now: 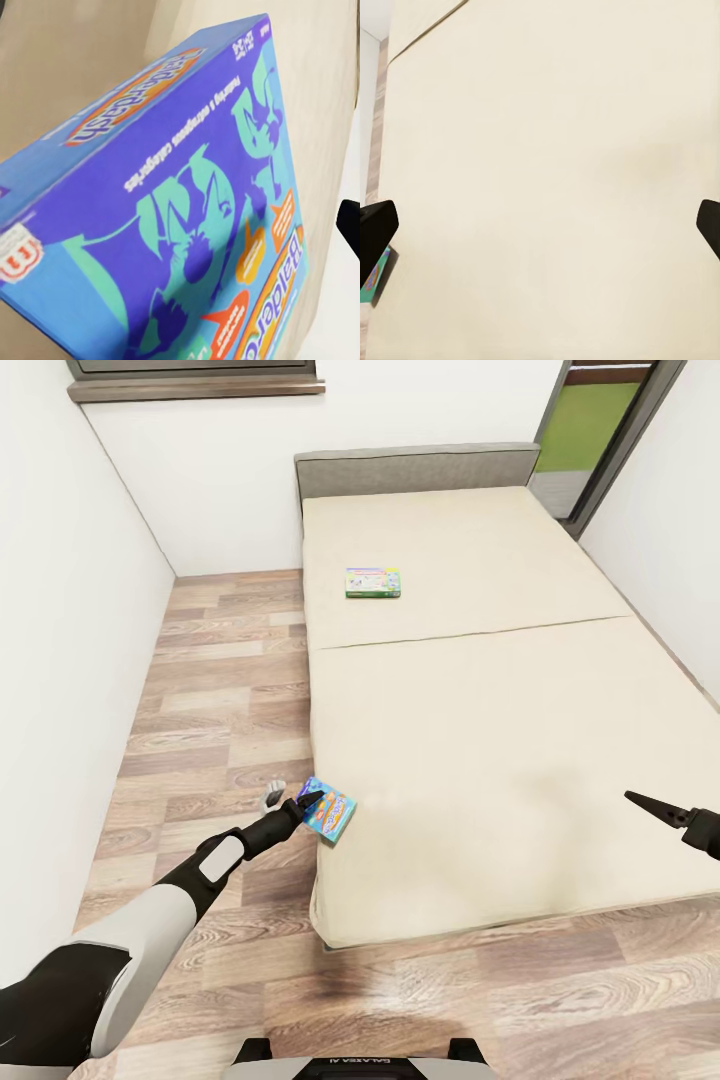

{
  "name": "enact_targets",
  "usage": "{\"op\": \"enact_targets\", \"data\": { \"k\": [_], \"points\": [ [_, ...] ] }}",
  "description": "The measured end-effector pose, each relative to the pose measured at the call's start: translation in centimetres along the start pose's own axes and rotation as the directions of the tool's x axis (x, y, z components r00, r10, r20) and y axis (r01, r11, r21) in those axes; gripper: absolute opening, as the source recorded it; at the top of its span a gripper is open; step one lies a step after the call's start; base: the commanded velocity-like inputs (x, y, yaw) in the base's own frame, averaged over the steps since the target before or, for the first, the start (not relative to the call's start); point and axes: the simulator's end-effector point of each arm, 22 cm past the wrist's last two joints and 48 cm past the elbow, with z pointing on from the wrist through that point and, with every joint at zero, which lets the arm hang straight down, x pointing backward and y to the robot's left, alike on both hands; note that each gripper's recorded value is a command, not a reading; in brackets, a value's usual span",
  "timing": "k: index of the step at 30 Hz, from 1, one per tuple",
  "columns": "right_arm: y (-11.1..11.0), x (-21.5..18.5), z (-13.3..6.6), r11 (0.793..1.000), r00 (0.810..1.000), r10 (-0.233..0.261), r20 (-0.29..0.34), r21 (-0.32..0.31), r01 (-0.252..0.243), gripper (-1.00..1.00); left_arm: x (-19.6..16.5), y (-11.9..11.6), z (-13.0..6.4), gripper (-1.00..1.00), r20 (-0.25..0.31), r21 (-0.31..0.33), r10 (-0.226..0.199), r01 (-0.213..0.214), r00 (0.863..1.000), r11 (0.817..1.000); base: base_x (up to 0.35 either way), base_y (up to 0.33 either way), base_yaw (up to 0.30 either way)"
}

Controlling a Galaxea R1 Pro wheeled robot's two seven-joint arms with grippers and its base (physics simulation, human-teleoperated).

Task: Put all the toys in the child's room - the three board games (two on the bed and one on the table), the two jigsaw puzzles on the table, and the tennis ball on the table - inside the toy box on the table in the child's room.

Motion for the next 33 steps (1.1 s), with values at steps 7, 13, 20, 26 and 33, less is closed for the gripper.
{"op": "enact_targets", "data": {
  "k": [7,13,20,26,33],
  "points": [
    [0.0,0.0,0.0,1.0,1.0,0.0,0.0,0.0,0.0,1.0,0.0,-0.3,0.0,1.0,0.001,0.012,0.0,0.0,1.0,1.0,0.0,0.0,-0.002],
    [0.0,0.0,0.0,1.0,1.0,0.0,0.0,0.0,0.0,1.0,0.1,-0.5,0.1,1.0,0.0,0.02,0.0,0.0,1.0,1.0,0.0,0.0,0.0],
    [0.0,0.0,0.0,1.0,1.0,0.0,-0.001,0.0,0.0,1.0,-0.1,-1.0,0.2,1.0,0.004,0.032,0.007,-0.007,1.0,0.999,0.0,0.0,0.0],
    [0.0,0.0,0.0,1.0,1.0,0.0,-0.001,0.0,0.0,1.0,-0.2,-1.4,0.3,1.0,0.007,0.041,0.014,-0.014,1.0,0.999,0.0,0.0,0.0],
    [0.0,0.1,0.0,1.0,1.0,0.0,-0.001,0.0,0.0,1.0,-0.3,-1.6,0.3,1.0,0.008,0.045,0.016,-0.017,1.0,0.999,0.0,0.0,0.0]
  ]
}}
